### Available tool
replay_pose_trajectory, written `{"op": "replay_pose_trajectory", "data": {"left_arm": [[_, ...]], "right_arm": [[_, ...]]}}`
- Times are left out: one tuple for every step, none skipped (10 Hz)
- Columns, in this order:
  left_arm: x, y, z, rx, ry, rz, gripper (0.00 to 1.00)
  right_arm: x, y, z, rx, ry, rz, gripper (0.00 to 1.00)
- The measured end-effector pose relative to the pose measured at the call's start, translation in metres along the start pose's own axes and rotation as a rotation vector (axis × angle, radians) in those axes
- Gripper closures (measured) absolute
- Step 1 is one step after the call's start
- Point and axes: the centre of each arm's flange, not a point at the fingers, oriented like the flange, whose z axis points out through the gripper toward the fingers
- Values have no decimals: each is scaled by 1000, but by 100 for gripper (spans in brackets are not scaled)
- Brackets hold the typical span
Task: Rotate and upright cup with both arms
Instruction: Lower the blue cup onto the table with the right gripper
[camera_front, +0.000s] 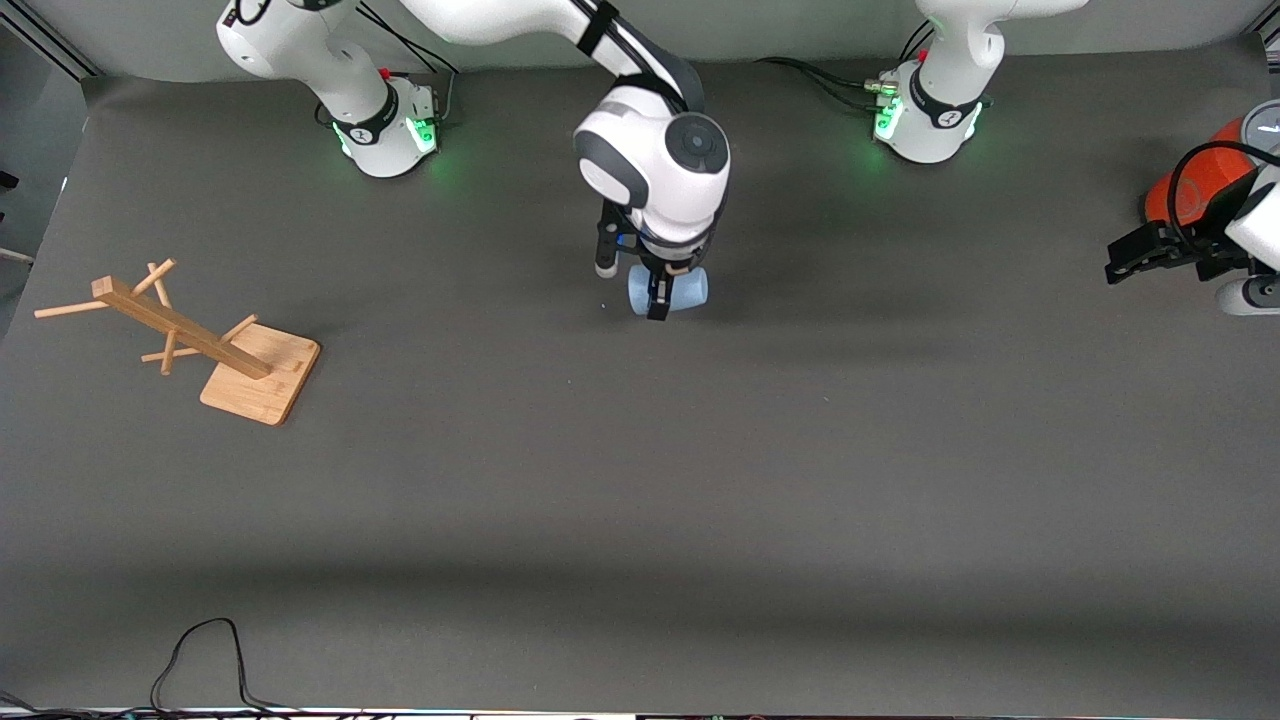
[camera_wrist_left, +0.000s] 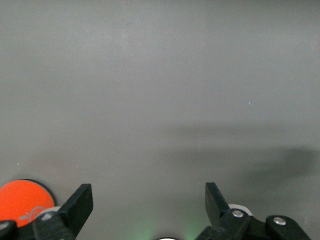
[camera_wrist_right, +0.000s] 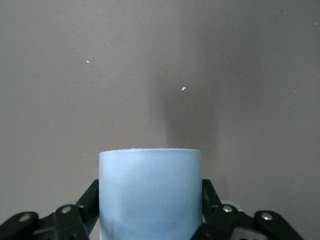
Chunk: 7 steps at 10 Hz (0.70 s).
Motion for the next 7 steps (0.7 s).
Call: {"op": "replay_pose_trajectory", "data": {"left_arm": [[1, 1, 1, 0, -3, 2, 0], [1, 1, 2, 0, -4, 2, 0], [1, 1, 3, 0, -5, 2, 0], [1, 1, 4, 0, -7, 2, 0], [1, 1, 5, 0, -8, 2, 0], [1, 1, 5, 0, -10, 2, 0], [1, 1, 6, 0, -10, 2, 0]], "right_arm": [[-8, 6, 18, 1, 3, 0, 18], [-16, 13, 34, 2, 7, -3, 18], [-22, 18, 50, 0, 15, 2, 18], [-25, 19, 65, -2, 24, 9, 18], [-27, 17, 77, 1, 36, 7, 18], [-27, 16, 86, 5, 46, 5, 18], [-29, 15, 90, 7, 47, 4, 18]]}}
